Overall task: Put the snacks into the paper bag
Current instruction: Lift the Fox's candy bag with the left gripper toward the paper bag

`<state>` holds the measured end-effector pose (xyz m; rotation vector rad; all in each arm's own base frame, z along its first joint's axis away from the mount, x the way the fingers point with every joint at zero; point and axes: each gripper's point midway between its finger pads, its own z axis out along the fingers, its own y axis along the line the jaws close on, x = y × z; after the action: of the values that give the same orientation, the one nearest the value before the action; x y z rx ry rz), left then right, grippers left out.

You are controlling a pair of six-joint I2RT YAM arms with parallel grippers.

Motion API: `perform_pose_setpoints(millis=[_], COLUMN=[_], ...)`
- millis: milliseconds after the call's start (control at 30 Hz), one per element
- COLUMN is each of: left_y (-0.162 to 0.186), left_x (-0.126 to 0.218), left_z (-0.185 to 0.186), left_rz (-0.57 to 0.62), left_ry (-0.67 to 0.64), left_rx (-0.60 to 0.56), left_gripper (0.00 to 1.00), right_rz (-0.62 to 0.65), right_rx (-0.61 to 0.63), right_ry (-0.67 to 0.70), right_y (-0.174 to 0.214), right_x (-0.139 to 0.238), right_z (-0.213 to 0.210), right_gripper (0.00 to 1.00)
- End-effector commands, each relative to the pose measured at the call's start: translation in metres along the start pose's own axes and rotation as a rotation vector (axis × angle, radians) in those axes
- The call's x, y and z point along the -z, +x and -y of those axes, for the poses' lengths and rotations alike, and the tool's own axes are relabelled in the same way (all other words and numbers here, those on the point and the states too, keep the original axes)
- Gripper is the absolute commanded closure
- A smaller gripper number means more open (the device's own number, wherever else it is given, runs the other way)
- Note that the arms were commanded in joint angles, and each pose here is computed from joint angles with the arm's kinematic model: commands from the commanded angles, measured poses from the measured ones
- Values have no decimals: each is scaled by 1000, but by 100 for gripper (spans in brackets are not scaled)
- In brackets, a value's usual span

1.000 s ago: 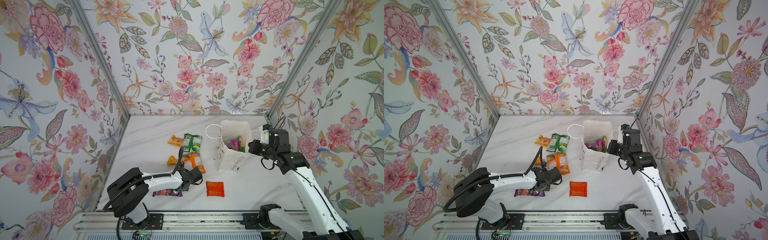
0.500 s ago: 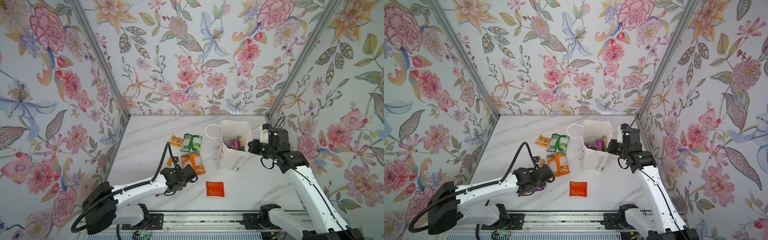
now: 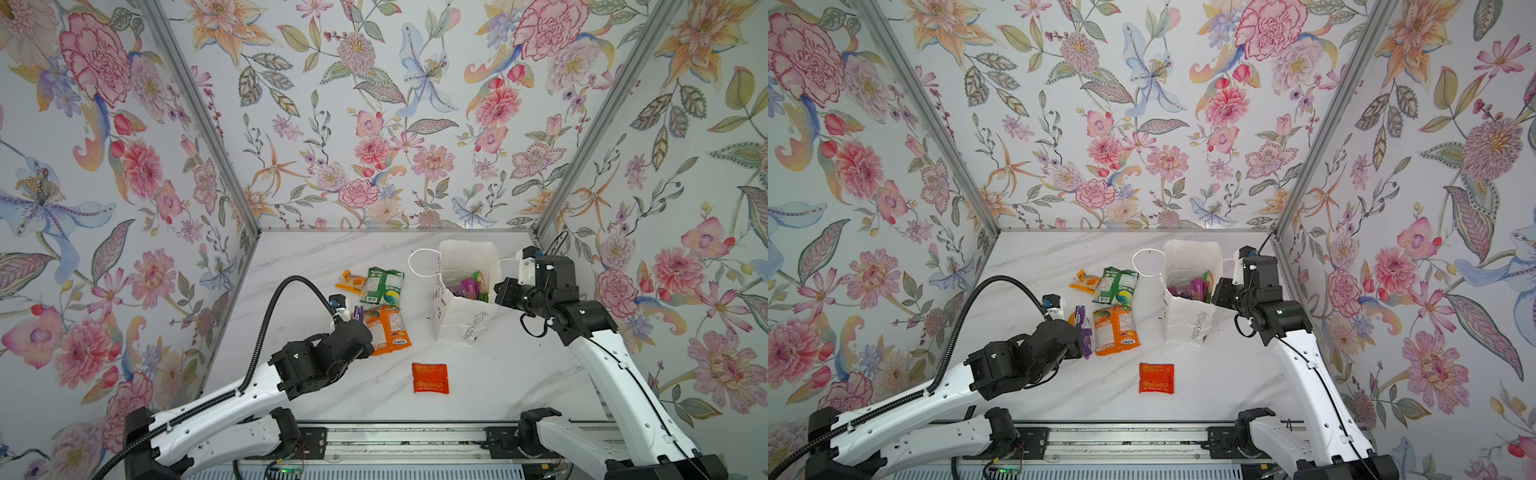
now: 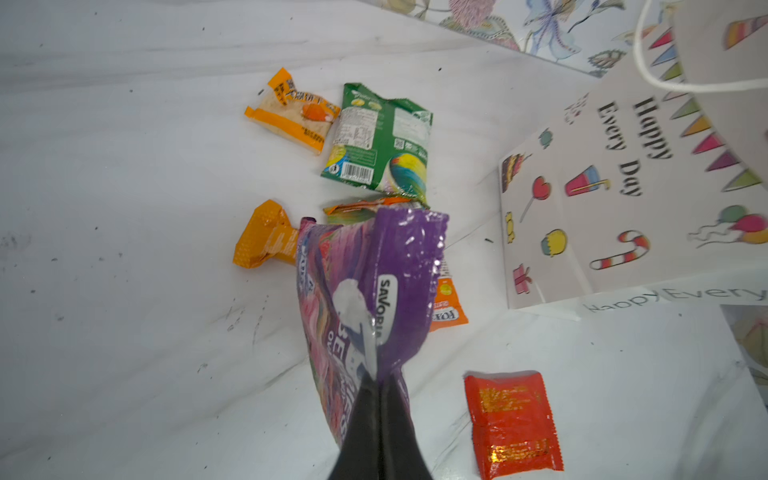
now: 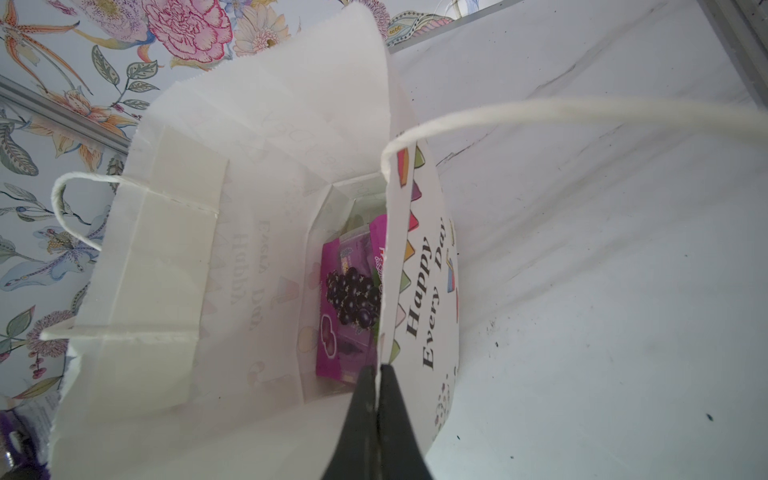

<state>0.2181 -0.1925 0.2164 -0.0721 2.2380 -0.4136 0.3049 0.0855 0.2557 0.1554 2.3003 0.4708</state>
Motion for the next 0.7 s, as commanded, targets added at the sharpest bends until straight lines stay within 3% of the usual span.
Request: perform_pose_setpoints(millis=[0, 667], left_y=[-47, -183], left_x=[20, 93], left_z=[38, 182], left_rz=[123, 297], left_ry=[112, 454], left_rx=[-38, -111], left_gripper=[100, 100], right_rz=[0, 22], right_rx=[8, 35], right_ry=[3, -26], right_y=[-2, -13], right_x=[4, 10], right_z=[-4, -22], right_gripper=[100, 100])
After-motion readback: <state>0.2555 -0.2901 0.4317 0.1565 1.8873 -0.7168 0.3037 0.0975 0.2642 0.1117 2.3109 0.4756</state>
